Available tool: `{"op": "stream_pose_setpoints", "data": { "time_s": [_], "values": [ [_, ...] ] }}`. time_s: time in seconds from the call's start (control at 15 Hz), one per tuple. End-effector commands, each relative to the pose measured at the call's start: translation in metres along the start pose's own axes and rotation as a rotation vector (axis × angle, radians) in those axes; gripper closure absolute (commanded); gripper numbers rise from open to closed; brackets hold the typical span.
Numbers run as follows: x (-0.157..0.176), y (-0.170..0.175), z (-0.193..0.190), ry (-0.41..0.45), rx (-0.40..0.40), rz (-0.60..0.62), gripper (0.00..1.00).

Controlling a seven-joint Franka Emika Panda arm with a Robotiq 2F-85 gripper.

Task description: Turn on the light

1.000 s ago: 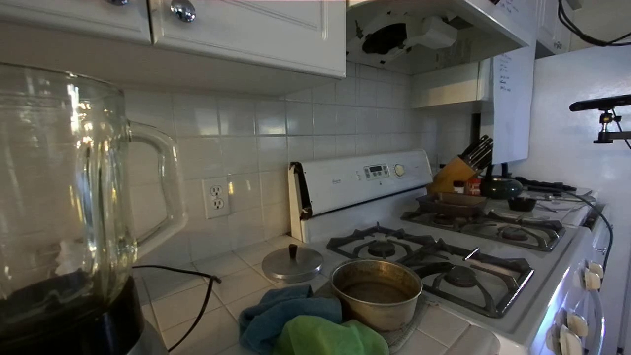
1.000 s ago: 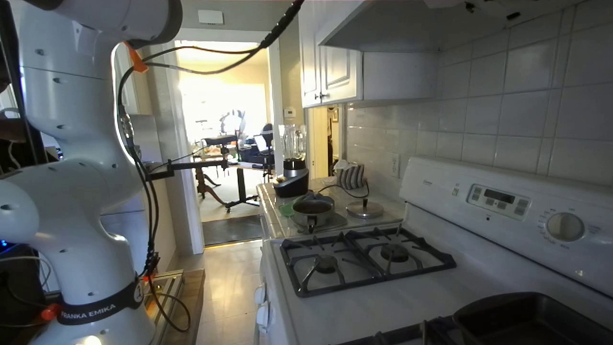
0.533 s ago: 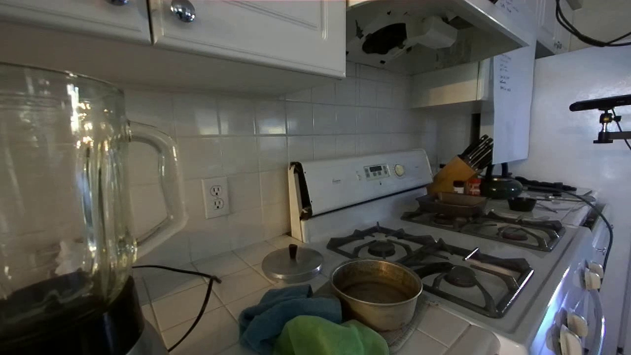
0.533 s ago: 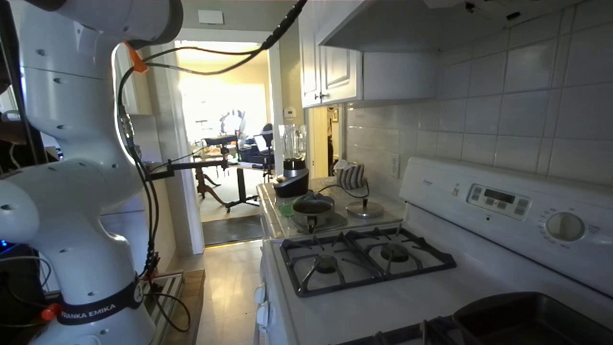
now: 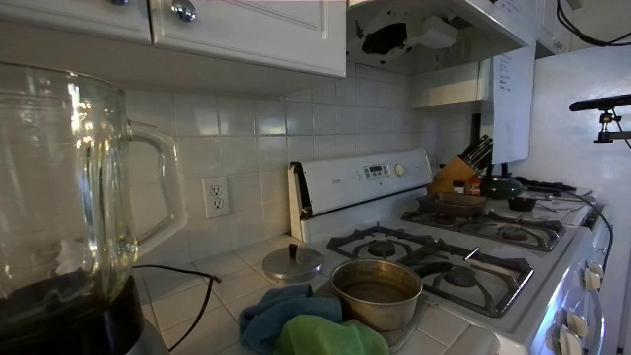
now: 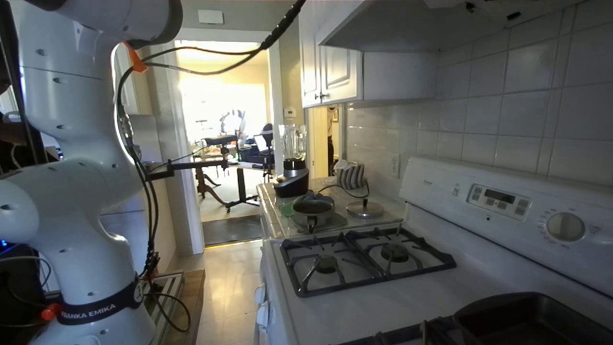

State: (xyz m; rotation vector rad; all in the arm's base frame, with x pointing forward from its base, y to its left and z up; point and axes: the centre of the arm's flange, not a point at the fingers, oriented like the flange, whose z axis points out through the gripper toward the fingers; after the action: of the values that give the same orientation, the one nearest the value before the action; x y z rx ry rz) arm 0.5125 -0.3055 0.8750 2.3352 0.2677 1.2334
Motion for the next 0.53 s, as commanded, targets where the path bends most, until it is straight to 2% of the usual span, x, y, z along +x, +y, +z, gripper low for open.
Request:
{"op": "stream_pose_setpoints", "data": {
  "time_s": [0.0, 0.07, 0.2, 0.47],
  "values": [
    [0.0030, 0.0046, 0.0031, 0.004, 0.024, -0.017, 0.60],
    [0.0031, 0.0027, 0.0034, 0.001, 0.031, -0.021, 0.67],
    [0.0030, 0.0020, 0.0048, -0.002, 0.035, -0.022, 0.66],
    [0.0029, 0.0010, 0.0047, -0.004, 0.038, -0.030, 0.91]
  ]
}}
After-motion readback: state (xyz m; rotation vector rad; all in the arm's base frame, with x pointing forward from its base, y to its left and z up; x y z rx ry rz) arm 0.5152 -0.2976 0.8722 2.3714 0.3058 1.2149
